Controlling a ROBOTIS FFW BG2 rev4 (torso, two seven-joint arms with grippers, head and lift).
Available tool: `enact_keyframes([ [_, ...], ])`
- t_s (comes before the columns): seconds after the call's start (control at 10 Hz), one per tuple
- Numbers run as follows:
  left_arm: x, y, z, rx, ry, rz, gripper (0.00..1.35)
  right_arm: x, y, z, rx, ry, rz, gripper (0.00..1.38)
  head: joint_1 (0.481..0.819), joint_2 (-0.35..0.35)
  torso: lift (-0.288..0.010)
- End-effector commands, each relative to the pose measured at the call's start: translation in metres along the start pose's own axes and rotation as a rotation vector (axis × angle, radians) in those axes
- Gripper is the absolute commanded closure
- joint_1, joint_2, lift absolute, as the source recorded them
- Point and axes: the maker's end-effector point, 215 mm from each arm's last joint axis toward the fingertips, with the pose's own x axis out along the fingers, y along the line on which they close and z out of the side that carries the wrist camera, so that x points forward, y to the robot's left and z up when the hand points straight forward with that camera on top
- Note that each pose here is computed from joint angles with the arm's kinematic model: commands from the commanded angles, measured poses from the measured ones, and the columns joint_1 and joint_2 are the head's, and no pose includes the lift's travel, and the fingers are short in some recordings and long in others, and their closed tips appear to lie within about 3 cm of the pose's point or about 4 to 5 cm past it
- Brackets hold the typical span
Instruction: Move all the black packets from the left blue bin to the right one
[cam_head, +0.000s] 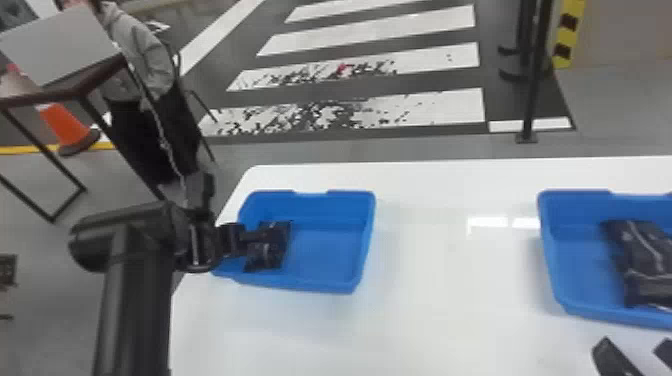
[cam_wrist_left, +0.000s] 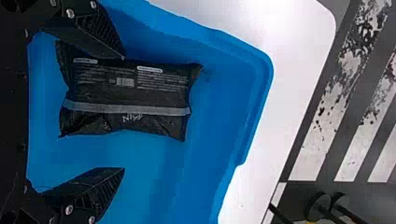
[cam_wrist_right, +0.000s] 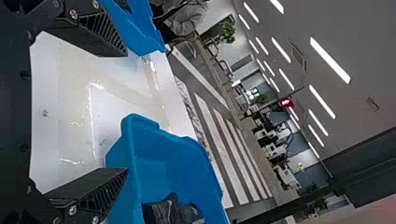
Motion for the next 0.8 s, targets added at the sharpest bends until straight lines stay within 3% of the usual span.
enact_keyframes([
  [0.0, -0.002, 0.004, -0.007, -0.016, 0.029, 0.018, 0.2, 0.002, -0.001, -0.005, 0.017, 0.01, 0.004, 0.15, 0.695, 0.35, -0.138],
  [0.1, -0.005, 0.009, -0.008, -0.028, 0.04, 0.028, 0.37, 0.002, 0.0, -0.007, 0.021, 0.014, 0.009, 0.15, 0.695, 0.35, -0.138],
  [0.2, -0.006, 0.013, -0.016, -0.041, 0.066, 0.04, 0.66, 0.003, -0.001, -0.011, 0.03, 0.019, 0.01, 0.15, 0.695, 0.35, -0.138],
  [0.3, -0.006, 0.015, -0.019, -0.043, 0.078, 0.049, 0.83, 0.003, -0.001, -0.012, 0.036, 0.023, 0.012, 0.16, 0.695, 0.35, -0.138],
  [0.6, -0.007, 0.02, -0.025, -0.043, 0.133, 0.056, 0.84, 0.007, -0.001, -0.021, 0.066, 0.037, 0.028, 0.17, 0.695, 0.35, -0.138],
  [0.7, -0.001, 0.017, -0.019, -0.002, 0.119, 0.054, 1.3, 0.005, -0.001, -0.023, 0.079, 0.043, 0.027, 0.17, 0.695, 0.35, -0.138],
])
